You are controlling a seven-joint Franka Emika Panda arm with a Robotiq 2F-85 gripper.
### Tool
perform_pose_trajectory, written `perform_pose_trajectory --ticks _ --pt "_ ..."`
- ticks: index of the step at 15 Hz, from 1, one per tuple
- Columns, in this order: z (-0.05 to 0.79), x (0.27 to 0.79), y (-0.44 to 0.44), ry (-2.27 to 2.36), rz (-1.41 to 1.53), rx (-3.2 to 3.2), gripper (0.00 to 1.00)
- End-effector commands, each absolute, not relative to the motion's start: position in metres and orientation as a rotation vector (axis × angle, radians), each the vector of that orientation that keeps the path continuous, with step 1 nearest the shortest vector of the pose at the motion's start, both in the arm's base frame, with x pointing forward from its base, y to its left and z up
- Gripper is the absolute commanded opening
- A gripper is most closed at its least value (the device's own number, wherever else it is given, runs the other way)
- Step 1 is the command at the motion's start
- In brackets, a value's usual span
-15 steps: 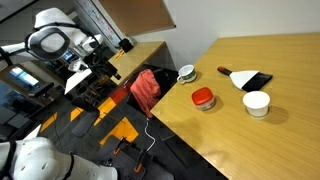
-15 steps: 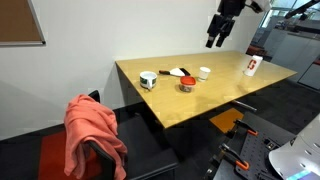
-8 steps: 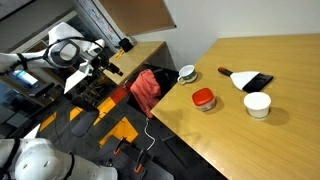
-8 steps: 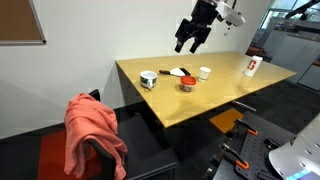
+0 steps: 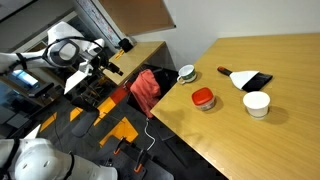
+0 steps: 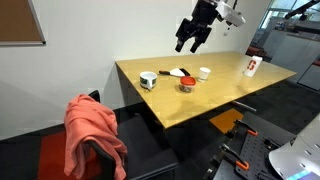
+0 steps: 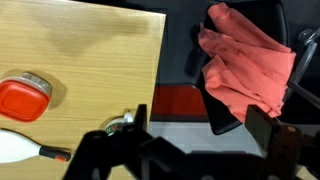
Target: Put the shirt on the table
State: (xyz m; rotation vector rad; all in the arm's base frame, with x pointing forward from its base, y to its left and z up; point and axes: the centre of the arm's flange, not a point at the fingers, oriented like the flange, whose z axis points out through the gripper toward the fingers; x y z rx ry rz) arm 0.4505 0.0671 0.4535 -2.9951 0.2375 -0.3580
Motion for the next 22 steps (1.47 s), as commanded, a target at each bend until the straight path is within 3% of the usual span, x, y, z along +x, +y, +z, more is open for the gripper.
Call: perform_pose_trajectory --ticks 1,10,22 --pt "0.449 0.466 0.088 0.267 -0.425 -2.962 1.0" --pt "0.396 0.533 0.182 0.464 -0.544 -2.943 1.0" --pt "0.322 0.606 0.29 0.474 -0.439 -2.894 1.0"
